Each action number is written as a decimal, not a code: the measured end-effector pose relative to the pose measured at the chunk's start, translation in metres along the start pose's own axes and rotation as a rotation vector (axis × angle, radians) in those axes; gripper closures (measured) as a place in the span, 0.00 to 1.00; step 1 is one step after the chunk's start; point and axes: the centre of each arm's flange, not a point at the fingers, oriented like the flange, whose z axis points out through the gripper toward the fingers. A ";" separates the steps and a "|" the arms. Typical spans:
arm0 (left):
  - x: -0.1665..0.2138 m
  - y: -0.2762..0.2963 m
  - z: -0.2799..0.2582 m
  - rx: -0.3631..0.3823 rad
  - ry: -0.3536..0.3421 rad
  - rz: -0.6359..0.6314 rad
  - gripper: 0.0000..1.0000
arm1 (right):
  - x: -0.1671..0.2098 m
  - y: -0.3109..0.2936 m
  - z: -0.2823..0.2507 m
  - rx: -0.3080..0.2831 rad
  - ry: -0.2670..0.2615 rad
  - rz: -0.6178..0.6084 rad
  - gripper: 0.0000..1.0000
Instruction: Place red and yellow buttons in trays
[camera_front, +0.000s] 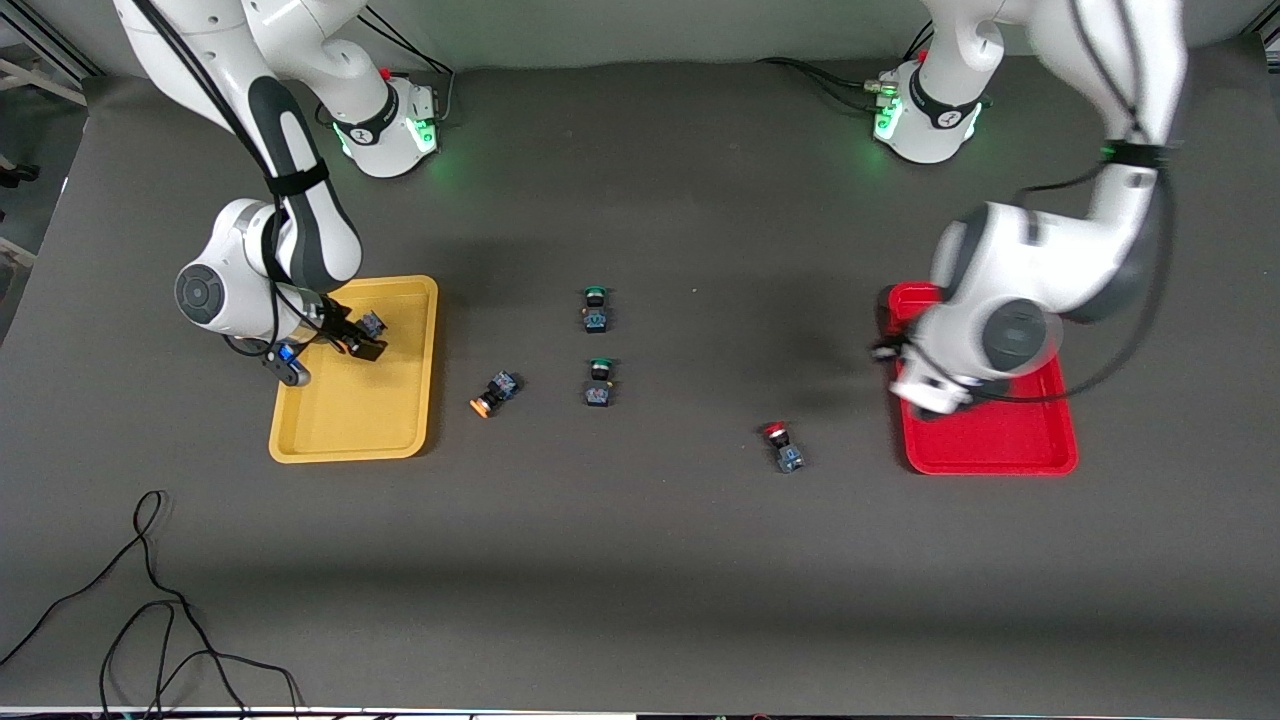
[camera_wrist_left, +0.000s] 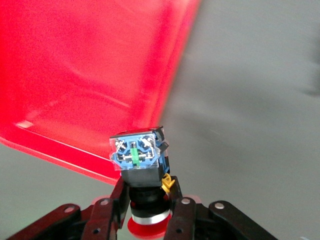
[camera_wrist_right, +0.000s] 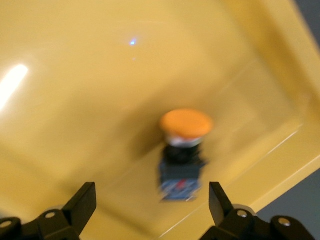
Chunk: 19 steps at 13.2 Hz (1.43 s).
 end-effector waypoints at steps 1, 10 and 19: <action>0.011 -0.024 0.006 0.013 -0.007 0.013 0.63 | -0.006 -0.015 -0.015 0.025 0.005 -0.012 0.00; -0.010 -0.059 0.129 0.078 0.030 0.190 0.34 | -0.128 -0.179 -0.047 0.073 0.093 0.057 0.00; 0.002 0.088 0.023 0.005 0.056 -0.092 0.01 | -0.107 -0.208 0.030 0.038 0.177 0.123 0.00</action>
